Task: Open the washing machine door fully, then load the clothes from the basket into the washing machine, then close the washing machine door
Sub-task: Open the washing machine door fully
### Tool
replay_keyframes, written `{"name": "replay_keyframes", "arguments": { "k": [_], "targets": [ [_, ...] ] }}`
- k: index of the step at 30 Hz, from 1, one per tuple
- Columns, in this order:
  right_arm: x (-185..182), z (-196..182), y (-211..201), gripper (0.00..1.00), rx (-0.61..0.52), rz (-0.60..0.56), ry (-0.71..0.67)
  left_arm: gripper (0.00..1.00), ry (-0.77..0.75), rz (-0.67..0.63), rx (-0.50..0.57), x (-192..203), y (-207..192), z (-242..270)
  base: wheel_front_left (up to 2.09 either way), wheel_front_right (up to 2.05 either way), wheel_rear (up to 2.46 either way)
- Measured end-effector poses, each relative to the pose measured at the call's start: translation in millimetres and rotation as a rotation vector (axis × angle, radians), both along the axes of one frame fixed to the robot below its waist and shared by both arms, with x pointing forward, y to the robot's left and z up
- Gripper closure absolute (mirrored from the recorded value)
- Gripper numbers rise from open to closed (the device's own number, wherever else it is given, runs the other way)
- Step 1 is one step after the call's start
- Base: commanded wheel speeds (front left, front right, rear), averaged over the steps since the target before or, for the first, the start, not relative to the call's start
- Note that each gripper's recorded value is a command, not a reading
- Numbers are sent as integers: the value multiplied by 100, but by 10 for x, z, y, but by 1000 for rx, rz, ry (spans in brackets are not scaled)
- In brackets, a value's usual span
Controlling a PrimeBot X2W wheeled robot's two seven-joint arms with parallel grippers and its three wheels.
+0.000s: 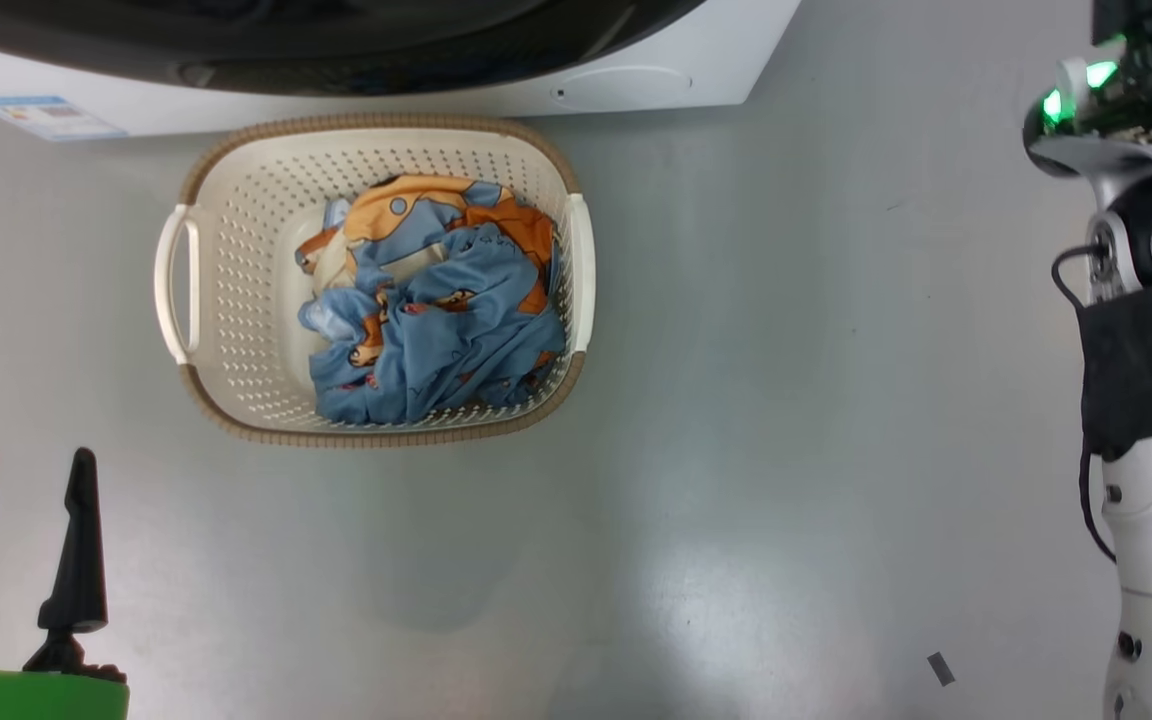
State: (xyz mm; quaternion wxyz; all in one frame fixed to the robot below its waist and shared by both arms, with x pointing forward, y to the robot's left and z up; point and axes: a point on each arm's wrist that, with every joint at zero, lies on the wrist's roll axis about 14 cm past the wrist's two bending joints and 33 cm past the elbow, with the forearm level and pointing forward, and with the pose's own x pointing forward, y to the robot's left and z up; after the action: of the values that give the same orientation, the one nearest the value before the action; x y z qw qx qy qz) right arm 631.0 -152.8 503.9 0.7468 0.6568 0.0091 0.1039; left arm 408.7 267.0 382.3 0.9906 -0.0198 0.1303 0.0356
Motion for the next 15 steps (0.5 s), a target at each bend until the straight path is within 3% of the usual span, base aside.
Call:
{"name": "replay_keyframes", "arguments": {
  "k": [15],
  "targets": [
    [208, 103, 566, 100, -80, 253, -41, 0, 35, 19, -7, -17, 22, -137, 0, 0, 0]
  ]
}}
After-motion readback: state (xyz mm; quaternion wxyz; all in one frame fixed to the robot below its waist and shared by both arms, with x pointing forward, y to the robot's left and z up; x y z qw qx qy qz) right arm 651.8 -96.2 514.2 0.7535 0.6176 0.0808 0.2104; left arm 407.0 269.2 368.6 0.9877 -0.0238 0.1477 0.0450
